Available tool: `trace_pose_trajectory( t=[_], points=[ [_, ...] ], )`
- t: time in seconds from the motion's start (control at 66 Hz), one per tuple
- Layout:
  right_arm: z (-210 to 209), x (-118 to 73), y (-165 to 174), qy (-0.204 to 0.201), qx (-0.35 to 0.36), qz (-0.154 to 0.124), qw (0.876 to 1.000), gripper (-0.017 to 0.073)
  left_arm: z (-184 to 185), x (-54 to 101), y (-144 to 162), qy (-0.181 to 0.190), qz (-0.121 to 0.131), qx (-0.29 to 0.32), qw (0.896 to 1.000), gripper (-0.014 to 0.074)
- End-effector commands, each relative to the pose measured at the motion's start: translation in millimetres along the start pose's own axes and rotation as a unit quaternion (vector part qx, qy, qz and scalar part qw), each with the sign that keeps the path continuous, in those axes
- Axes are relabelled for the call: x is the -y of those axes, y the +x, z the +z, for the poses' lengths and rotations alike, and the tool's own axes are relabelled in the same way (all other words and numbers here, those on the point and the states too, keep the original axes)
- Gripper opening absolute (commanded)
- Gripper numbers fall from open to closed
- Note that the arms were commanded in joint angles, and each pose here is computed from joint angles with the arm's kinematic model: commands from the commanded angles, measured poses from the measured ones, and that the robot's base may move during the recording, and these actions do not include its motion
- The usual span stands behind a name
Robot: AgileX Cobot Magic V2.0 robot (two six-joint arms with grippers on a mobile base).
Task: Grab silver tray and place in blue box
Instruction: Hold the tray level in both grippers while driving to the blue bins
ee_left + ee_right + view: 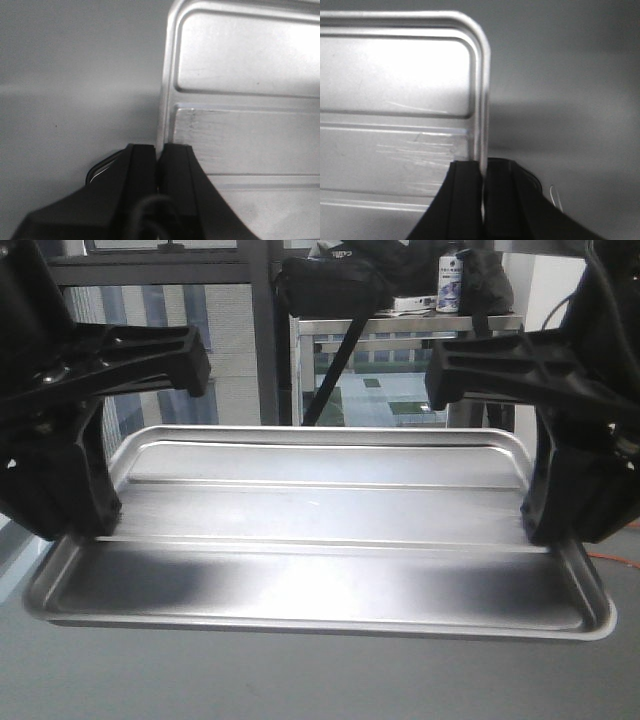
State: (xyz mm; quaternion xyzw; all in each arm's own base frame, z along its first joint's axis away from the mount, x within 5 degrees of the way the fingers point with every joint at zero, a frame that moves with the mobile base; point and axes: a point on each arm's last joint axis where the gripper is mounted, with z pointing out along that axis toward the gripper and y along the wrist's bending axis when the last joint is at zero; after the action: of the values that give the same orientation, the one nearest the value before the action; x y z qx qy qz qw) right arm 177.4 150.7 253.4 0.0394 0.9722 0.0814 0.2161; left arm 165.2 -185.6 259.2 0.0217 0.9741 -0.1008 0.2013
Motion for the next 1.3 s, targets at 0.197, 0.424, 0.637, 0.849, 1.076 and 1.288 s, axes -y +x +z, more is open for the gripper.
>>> trace_pose_trajectory(
  t=[0.197, 0.424, 0.637, 0.849, 1.076, 1.288],
  points=[
    [-10.5, 1.4, -6.4, 0.0, 0.025, -0.013, 1.0, 0.006, -13.8, 1.0, -6.0, 0.011, 0.003, 0.027, 1.0, -0.0104],
    [-10.5, 1.4, -6.4, 0.0, 0.025, -0.013, 1.0, 0.006, -13.8, 0.9, -6.1, 0.01, 0.004, 0.027, 1.0, -0.0104],
    [-10.5, 1.4, -6.4, 0.0, 0.025, -0.013, 1.0, 0.006, -13.8, 0.9, -6.1, 0.01, 0.004, 0.027, 1.0, -0.0104],
    [-10.5, 1.4, -6.4, 0.0, 0.025, -0.013, 1.0, 0.006, -13.8, 0.9, -6.1, 0.01, 0.004, 0.027, 1.0, -0.0104],
    [-10.5, 1.4, -6.4, 0.0, 0.025, -0.013, 1.0, 0.006, -13.8, 0.9, -6.1, 0.01, 0.004, 0.027, 1.0, -0.0104],
    [-10.5, 1.4, -6.4, 0.0, 0.025, -0.013, 1.0, 0.006, -13.8, 0.9, -6.1, 0.01, 0.004, 0.027, 1.0, -0.0104]
  ],
)
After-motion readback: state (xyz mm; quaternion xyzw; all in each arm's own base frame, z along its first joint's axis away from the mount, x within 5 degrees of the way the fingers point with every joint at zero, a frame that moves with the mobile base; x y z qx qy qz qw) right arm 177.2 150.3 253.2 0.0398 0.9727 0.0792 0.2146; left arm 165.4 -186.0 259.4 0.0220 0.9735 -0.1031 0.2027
